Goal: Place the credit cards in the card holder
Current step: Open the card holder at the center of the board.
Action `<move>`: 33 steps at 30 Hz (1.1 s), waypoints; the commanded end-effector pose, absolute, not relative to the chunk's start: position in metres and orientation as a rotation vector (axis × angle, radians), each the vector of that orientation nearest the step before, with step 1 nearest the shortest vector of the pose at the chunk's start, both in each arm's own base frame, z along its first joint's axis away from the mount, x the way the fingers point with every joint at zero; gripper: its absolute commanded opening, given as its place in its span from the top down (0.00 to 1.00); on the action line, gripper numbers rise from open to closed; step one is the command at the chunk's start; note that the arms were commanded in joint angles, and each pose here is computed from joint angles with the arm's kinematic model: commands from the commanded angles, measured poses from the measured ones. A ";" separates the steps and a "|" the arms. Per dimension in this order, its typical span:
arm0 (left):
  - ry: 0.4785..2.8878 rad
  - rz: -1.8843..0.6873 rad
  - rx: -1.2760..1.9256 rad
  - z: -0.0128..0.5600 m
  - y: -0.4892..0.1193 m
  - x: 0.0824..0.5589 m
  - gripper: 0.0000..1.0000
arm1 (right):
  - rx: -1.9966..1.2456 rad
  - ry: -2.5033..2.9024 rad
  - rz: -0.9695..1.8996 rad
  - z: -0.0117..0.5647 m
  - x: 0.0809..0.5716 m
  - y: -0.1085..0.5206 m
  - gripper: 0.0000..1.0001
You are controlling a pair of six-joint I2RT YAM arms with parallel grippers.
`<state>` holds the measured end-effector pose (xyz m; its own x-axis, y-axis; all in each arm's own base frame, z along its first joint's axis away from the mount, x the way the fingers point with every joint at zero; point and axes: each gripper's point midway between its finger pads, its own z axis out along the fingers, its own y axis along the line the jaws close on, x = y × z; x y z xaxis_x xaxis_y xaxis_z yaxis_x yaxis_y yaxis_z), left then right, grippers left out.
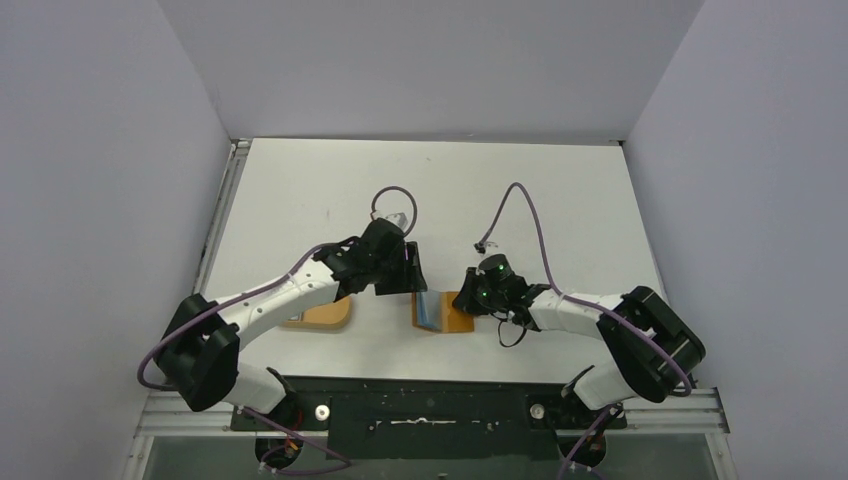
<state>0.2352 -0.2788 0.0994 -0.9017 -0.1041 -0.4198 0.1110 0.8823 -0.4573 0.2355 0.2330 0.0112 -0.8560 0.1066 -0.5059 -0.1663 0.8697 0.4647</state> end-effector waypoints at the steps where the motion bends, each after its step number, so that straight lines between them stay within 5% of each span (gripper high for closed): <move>1: 2.498 -0.721 0.002 0.143 -0.282 0.247 0.47 | -0.015 2.665 0.461 -0.038 0.209 0.192 1.00; 16: 2.584 -0.872 0.007 0.120 -0.319 0.242 0.46 | 0.003 2.670 0.473 -0.041 0.211 0.189 1.00; 33: 2.672 -0.746 -0.012 0.085 -0.310 0.240 0.45 | 0.003 2.673 0.482 -0.042 0.210 0.189 1.00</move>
